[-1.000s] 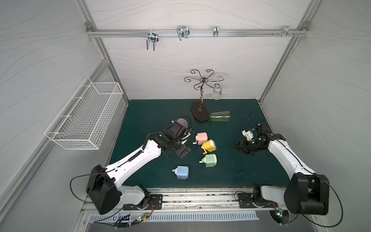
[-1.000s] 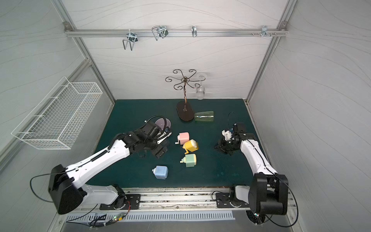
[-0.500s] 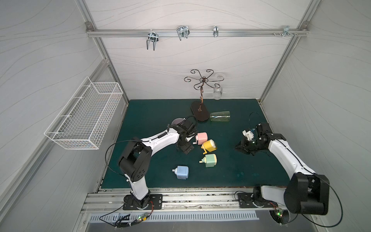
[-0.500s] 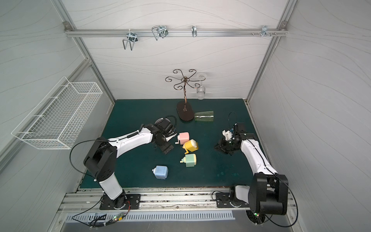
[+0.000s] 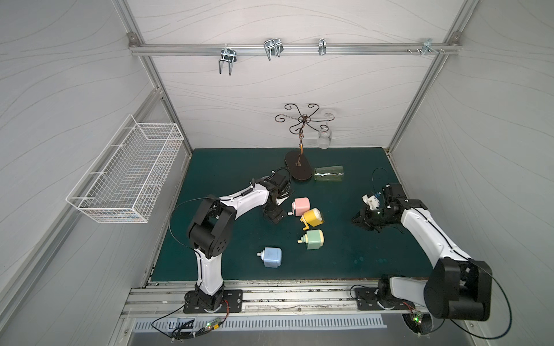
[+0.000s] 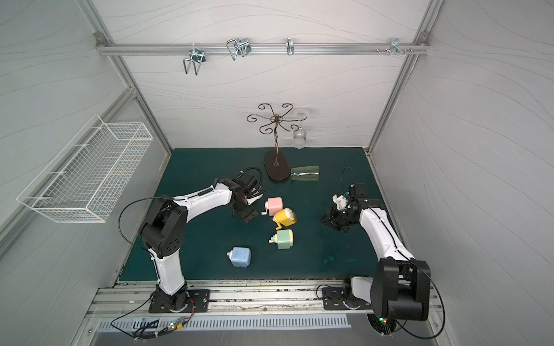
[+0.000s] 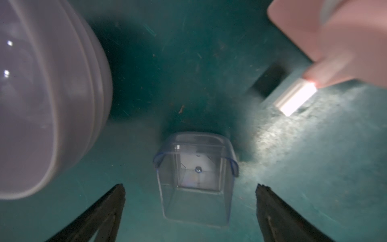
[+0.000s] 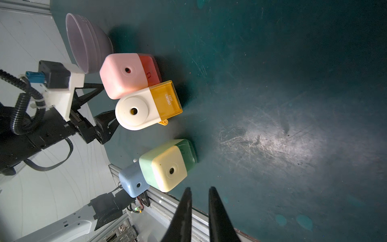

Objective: Put the tray back into the pencil sharpener
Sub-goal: Pick up the container from the center of the board.

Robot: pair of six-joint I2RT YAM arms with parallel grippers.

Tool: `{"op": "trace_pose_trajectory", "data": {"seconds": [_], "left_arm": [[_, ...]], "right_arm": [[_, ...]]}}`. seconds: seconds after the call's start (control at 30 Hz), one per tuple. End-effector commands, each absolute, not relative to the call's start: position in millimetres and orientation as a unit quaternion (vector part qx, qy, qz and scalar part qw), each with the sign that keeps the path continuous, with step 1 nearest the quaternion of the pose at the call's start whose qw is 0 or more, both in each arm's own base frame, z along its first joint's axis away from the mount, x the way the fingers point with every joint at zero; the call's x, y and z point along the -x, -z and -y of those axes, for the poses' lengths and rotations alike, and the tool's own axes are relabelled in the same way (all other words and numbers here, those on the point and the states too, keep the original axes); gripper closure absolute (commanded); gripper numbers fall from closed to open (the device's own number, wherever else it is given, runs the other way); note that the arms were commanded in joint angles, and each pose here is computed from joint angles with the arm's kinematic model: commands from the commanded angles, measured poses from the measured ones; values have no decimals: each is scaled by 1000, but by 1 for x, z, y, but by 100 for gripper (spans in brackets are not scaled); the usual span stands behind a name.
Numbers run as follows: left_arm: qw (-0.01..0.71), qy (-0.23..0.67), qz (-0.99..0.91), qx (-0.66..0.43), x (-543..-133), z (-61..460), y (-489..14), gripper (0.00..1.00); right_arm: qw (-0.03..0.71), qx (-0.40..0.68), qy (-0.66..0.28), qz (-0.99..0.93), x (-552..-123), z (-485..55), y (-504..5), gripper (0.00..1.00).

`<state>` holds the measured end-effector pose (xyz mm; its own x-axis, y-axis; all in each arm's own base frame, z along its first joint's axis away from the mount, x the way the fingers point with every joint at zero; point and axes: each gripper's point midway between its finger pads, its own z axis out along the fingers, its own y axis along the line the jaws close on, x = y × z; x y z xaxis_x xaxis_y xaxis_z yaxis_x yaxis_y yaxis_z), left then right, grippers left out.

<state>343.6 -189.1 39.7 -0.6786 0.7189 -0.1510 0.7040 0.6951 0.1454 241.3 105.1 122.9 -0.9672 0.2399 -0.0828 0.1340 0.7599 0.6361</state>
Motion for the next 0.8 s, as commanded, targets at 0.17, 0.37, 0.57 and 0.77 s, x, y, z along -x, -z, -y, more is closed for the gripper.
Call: {"op": "trace_pose_trajectory", "data": {"seconds": [0.17,0.37,0.57,0.77], "left_arm": [[74,-5,-908,-412,-345,196,-29,11],[69,4,-906,-418,-345,195,-25,22],[68,11,-904,-422,-343,194,-23,37],[77,8,-902,-426,-345,191,-26,48]], "right_arm": [[94,-99,-323,-937,-242,-100,-136,82],[96,-100,-321,-937,-242,-99,-137,82],[98,-102,-319,-937,-240,-98,-138,82],[103,-103,-316,-938,-241,-97,-142,82]]}}
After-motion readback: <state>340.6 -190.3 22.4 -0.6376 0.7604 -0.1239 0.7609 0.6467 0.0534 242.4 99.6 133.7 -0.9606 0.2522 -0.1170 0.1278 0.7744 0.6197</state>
